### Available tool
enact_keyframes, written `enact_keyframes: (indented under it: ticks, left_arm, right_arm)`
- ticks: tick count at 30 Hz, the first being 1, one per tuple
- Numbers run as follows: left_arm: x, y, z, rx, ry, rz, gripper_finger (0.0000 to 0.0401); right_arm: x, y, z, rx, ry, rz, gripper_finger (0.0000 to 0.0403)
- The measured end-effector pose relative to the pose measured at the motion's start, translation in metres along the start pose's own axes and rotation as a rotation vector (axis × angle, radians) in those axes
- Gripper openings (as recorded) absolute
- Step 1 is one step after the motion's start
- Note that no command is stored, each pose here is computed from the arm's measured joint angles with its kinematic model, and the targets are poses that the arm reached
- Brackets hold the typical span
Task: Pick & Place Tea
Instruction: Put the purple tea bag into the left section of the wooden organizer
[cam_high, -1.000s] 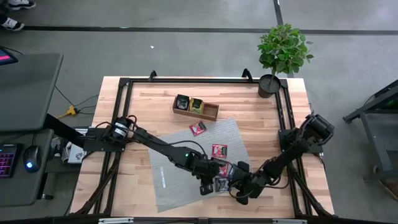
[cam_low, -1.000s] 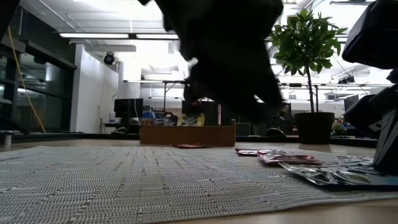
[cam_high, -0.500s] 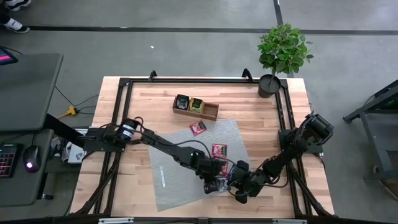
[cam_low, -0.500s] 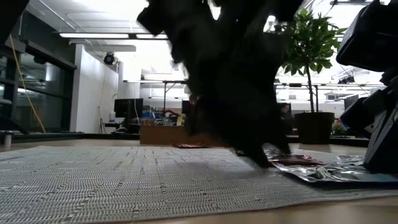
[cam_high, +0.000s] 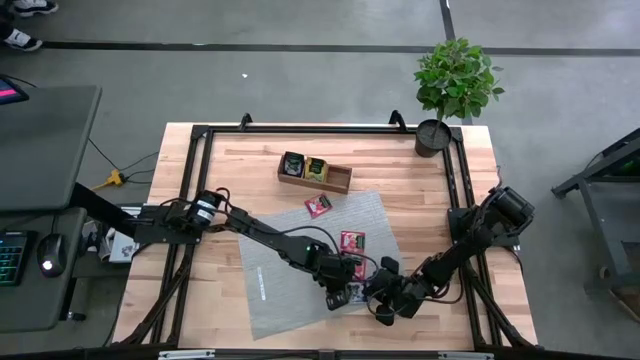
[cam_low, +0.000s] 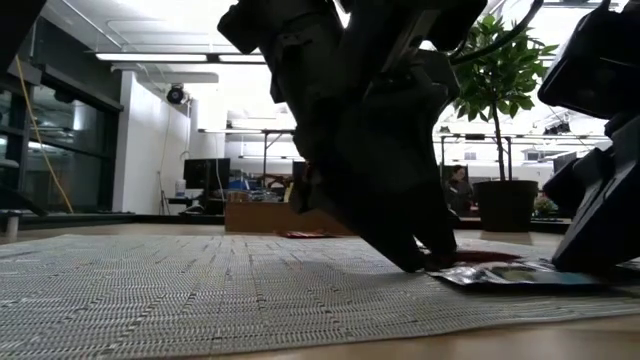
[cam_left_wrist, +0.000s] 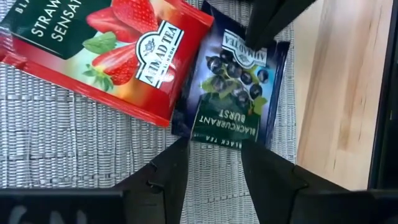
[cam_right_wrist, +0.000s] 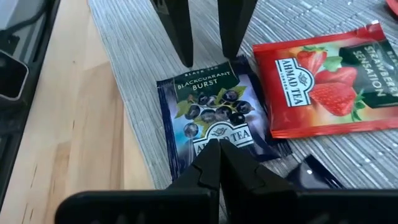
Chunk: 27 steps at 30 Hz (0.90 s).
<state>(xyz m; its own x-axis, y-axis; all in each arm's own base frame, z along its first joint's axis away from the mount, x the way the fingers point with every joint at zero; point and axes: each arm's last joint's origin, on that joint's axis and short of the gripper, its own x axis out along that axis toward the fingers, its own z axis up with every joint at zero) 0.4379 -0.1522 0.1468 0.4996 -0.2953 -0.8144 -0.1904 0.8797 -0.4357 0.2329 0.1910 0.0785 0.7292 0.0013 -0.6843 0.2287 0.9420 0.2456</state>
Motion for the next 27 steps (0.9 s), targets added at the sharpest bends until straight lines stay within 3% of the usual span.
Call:
enact_keyframes:
  ticks: [18,27]
  left_arm:
    - [-0.0012,0.0031,-0.0015,-0.010,0.021,0.034,0.0150]
    - [-0.0007,0.0008,-0.0009,-0.013,0.030,-0.018,0.0150]
  right_arm:
    - [0.0037,0.0038,-0.0055,-0.015,-0.046,0.011,0.0000]
    - [0.0055,0.0022,-0.0029,-0.021,-0.055,0.010,0.0000]
